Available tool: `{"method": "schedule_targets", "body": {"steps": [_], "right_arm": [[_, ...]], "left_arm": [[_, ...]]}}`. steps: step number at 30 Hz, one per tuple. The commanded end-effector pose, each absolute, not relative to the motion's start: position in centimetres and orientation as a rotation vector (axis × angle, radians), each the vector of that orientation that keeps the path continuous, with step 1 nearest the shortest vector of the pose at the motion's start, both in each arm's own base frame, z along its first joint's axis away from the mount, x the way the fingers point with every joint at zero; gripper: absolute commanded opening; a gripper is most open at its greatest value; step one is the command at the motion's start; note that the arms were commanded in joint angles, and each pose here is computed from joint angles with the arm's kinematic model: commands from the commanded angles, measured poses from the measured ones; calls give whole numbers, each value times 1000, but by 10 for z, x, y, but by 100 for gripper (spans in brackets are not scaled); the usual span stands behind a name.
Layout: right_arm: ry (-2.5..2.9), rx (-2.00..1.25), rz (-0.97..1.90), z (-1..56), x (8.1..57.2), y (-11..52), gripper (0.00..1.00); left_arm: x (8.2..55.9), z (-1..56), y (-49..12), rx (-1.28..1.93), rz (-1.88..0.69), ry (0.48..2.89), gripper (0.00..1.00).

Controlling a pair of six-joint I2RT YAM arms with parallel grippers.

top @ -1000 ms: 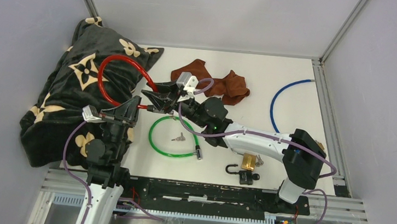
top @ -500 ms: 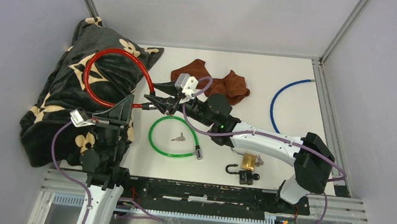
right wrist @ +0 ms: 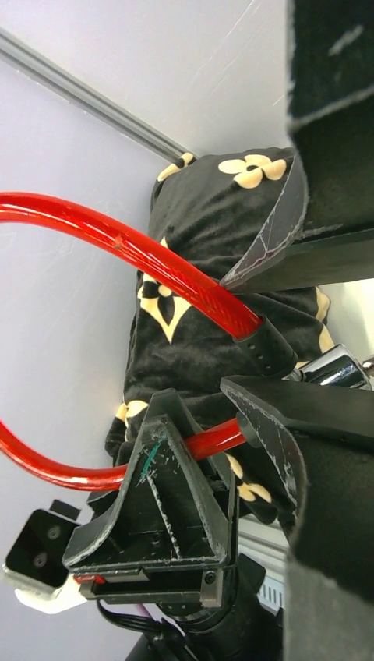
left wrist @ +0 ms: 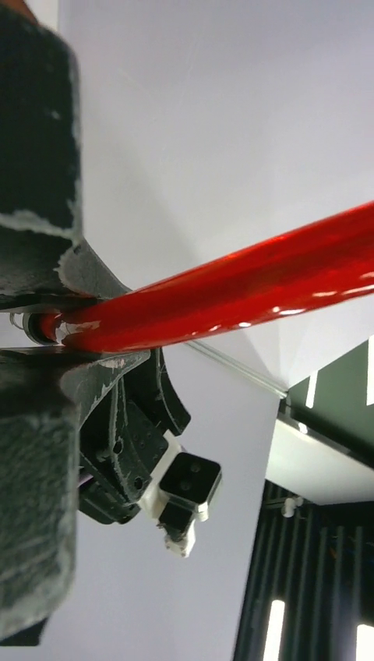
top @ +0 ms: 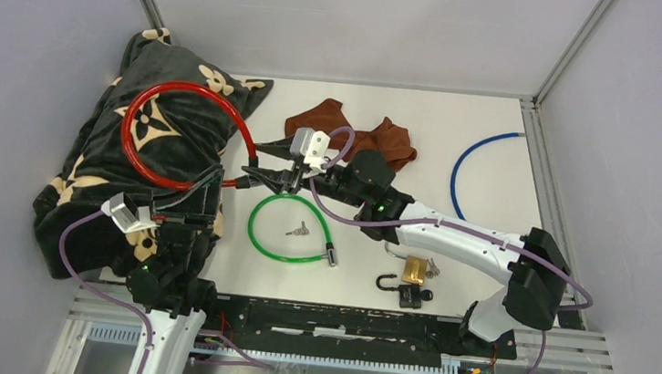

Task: Lock with the key
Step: Lock the lock.

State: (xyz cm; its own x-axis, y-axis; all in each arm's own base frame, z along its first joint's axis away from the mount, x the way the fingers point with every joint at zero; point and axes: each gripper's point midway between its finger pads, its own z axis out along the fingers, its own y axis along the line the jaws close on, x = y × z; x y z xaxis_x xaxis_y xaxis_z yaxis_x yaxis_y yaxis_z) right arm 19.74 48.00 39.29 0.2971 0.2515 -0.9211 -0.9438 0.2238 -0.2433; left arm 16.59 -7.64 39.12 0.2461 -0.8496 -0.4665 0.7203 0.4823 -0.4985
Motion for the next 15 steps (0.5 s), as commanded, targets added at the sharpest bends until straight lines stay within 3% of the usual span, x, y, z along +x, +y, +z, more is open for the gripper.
{"method": "schedule_targets", "body": {"steps": [1,15], "right_arm": [[781,-1077,1062,415,163,477,48],[754,-1109,1121,417,149,472,53]], "left_arm": [[131,422,-83,45,-901,619,2],[75,427,-122,573,-556,413,2]]}}
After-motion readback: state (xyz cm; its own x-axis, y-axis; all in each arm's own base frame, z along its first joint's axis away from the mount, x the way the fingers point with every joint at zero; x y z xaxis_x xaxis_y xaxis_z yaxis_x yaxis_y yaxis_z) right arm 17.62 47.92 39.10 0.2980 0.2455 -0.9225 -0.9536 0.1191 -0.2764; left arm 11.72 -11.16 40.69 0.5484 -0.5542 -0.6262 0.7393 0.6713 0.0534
